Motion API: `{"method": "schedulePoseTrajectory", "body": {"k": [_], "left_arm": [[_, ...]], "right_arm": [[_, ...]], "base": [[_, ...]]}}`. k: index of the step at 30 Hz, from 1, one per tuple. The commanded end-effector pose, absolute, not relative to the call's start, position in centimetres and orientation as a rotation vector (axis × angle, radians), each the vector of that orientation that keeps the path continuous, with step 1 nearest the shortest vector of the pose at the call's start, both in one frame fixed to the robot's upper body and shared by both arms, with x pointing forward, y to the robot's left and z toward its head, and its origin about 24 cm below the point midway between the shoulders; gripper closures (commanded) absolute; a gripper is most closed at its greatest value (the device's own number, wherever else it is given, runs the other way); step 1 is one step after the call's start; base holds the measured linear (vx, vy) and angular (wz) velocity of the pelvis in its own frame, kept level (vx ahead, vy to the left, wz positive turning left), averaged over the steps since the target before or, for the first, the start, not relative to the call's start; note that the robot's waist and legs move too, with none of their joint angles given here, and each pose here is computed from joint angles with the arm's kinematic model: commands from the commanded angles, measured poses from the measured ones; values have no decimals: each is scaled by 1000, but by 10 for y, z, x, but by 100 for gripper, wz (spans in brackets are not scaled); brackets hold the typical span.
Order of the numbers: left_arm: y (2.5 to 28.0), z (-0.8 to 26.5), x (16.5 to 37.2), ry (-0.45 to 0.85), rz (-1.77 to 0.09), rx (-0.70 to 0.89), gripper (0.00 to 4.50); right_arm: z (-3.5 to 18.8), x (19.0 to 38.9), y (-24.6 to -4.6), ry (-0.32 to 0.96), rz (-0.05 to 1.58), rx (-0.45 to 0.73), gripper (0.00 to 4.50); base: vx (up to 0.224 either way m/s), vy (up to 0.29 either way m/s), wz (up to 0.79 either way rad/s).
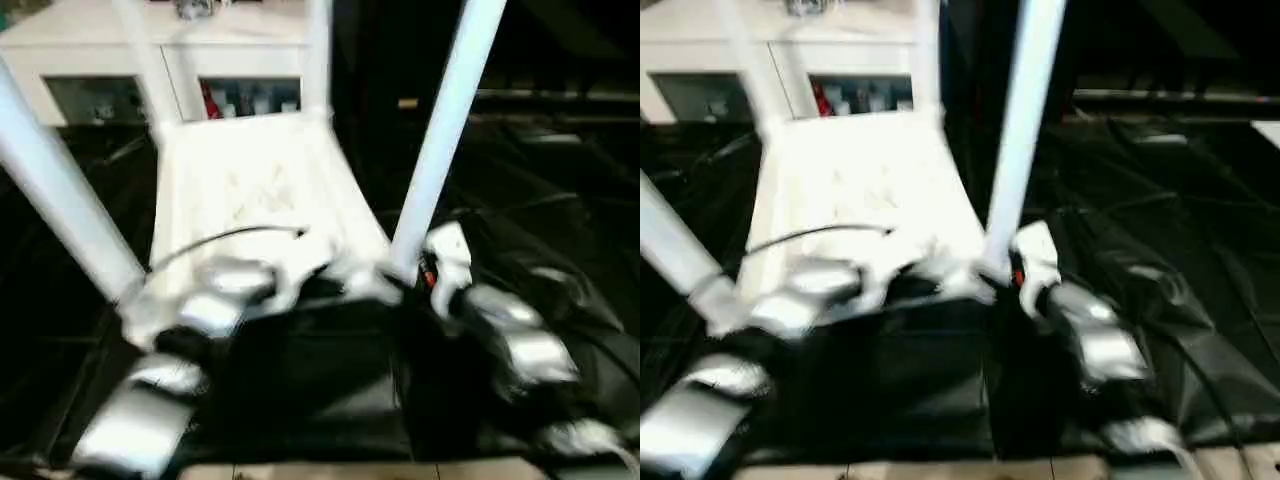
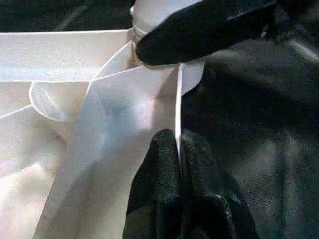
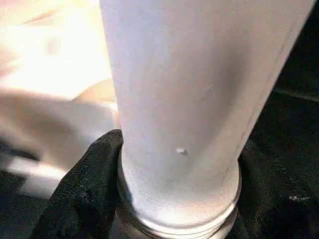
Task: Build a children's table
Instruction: Rotate leg to tighten
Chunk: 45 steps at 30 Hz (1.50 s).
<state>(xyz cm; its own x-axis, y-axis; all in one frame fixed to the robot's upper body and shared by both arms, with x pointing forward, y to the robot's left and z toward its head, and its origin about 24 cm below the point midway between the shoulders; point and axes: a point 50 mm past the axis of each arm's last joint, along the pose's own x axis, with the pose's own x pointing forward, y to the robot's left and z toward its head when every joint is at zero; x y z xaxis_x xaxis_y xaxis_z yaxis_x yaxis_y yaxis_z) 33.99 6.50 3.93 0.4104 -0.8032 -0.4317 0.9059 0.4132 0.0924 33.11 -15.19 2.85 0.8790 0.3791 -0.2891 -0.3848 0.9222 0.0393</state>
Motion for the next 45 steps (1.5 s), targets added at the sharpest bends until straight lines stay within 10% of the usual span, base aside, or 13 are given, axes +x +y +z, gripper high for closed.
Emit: {"method": "schedulePoseTrajectory", "body": {"k": [1, 7, 17, 26, 45], "left_arm": [[54, 26, 339, 389, -962, 261, 450], [27, 31, 336, 351, -1017, 276, 450], [55, 30, 340, 343, -1041, 330, 450], [91, 32, 329, 359, -1278, 336, 450], [102, 43, 314, 373, -1507, 250, 450]], "right_arm": [[10, 329, -149, 402, 256, 0, 178], [16, 336, -125, 364, 326, -49, 178], [37, 338, -151, 262, 461, -96, 68], [50, 306, -180, 292, 865, -235, 68], [53, 298, -174, 329, 1042, -188, 112]], "base": [[0, 0, 0], [0, 0, 0], [0, 0, 0], [0, 0, 0], [0, 0, 0]]}}
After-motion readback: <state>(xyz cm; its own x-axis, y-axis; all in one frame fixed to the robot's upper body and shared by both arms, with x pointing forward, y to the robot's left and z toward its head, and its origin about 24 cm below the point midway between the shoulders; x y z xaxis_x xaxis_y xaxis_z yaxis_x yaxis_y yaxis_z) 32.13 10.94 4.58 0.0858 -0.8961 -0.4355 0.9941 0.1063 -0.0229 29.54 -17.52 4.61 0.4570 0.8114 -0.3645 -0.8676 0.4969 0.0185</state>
